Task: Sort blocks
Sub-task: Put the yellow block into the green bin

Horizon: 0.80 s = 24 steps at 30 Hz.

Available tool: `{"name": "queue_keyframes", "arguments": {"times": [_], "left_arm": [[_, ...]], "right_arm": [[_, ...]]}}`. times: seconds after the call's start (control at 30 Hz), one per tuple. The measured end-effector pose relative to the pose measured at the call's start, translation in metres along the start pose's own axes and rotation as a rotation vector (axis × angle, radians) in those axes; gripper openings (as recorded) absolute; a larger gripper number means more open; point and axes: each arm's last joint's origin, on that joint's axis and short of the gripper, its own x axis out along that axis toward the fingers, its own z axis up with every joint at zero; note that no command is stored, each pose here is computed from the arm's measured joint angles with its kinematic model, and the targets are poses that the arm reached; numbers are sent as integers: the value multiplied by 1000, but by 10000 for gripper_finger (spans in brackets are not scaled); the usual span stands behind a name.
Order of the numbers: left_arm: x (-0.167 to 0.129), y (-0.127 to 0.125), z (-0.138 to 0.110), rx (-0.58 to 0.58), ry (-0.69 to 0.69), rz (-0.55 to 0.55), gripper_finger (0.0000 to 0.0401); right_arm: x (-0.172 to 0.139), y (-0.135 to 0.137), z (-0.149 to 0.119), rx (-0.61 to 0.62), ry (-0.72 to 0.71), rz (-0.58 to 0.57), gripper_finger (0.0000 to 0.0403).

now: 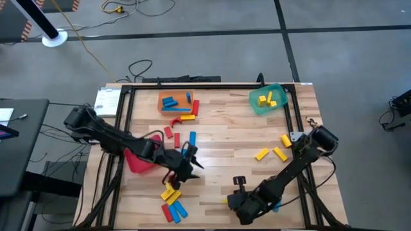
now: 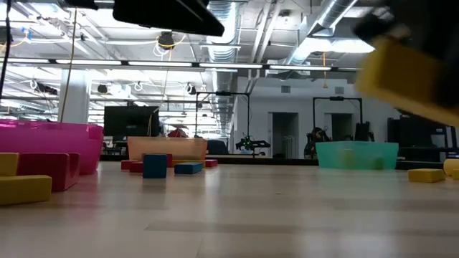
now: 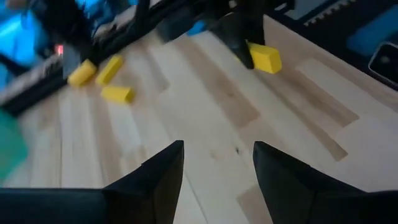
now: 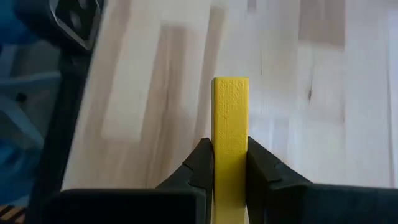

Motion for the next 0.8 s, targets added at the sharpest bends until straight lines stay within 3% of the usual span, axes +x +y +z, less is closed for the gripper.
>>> {"name": "queue_keyframes", "arguments": {"times": [0.17,0.47,0.8], "left_arm": [[10,-15,6,162,-63,-13,180],[7,-18,17,188,-145,33,179],[-2,-43,31,447,-156,124,179]], "right_arm": [[-3,-4,20,-58,-78,25,62],[-14,-17,53,-155,-169,-2,62],[-42,-29,81,-236,-268,-3,62]]}}
